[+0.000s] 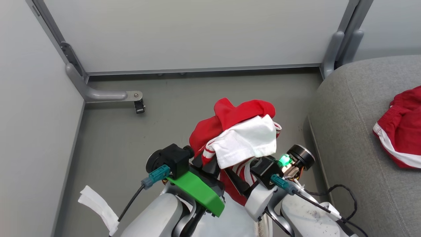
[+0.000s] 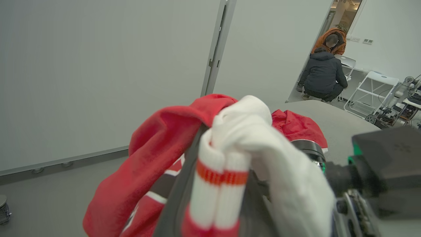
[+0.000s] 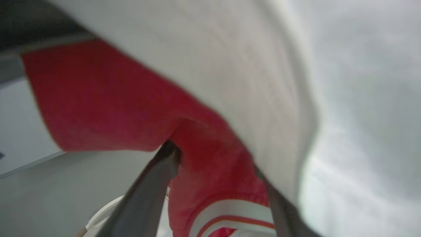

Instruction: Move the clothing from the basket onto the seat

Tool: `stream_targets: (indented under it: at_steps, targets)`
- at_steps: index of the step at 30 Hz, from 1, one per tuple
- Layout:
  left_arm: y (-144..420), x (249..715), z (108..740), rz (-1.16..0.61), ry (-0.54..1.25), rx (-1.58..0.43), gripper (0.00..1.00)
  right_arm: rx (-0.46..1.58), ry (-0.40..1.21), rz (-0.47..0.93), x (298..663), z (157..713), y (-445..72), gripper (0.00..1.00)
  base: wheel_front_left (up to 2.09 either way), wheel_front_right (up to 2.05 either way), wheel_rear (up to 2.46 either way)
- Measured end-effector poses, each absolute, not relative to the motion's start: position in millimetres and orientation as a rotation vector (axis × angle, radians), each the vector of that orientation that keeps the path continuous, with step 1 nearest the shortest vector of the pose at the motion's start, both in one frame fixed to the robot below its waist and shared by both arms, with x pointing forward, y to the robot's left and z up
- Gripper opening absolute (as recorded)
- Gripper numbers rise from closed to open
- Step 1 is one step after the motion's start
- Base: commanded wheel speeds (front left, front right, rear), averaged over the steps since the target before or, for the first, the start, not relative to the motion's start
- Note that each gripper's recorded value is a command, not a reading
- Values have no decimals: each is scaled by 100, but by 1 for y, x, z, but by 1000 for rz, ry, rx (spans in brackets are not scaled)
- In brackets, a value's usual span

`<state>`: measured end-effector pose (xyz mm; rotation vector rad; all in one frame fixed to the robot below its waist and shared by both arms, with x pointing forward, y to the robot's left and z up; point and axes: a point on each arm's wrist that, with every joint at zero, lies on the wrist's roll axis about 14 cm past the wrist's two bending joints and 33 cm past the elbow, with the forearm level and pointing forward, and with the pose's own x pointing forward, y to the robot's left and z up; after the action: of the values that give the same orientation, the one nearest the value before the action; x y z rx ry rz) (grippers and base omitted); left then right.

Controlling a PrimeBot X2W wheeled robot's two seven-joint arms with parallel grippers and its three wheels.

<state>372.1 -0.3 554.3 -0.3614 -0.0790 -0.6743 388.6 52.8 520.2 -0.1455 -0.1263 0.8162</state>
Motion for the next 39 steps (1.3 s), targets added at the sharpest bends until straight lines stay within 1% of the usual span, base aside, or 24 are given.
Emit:
stream_targets:
  at_steps: [1, 3, 4, 5, 19, 20, 21, 22, 33, 39]
  targets:
    - [-1, 371, 554, -676, -79, -360, 0, -144, -125, 817, 389, 520, 53, 64, 0, 0, 0]
    - [-2, 368, 554, -678, -75, -365, 0, -135, -125, 817, 391, 523, 55, 39, 0, 0, 0]
    - [-1, 367, 554, -678, -74, -365, 0, -130, -124, 817, 391, 523, 55, 30, 0, 0, 0]
    - [-1, 367, 554, -676, -74, -365, 0, -125, -120, 819, 391, 523, 56, 0, 0, 0, 0]
    - [0, 371, 553, -668, -66, -391, 0, -67, -109, 813, 397, 526, 56, 0, 0, 0, 0]
    - [1, 372, 555, -666, -73, -396, 24, -65, -111, 811, 398, 526, 56, 0, 0, 0, 0]
    - [1, 373, 557, -667, -79, -399, 80, -62, -113, 807, 398, 527, 55, 0, 0, 0, 0]
    - [0, 373, 558, -670, -81, -401, 100, -60, -114, 804, 399, 527, 54, 0, 0, 0, 0]
    - [-7, 376, 560, -696, -93, -385, 100, -74, -140, 712, 410, 535, 26, 0, 0, 0, 0]
    - [-20, 377, 552, -739, -67, -383, 100, -67, -156, 573, 420, 542, -19, 0, 0, 0, 0]
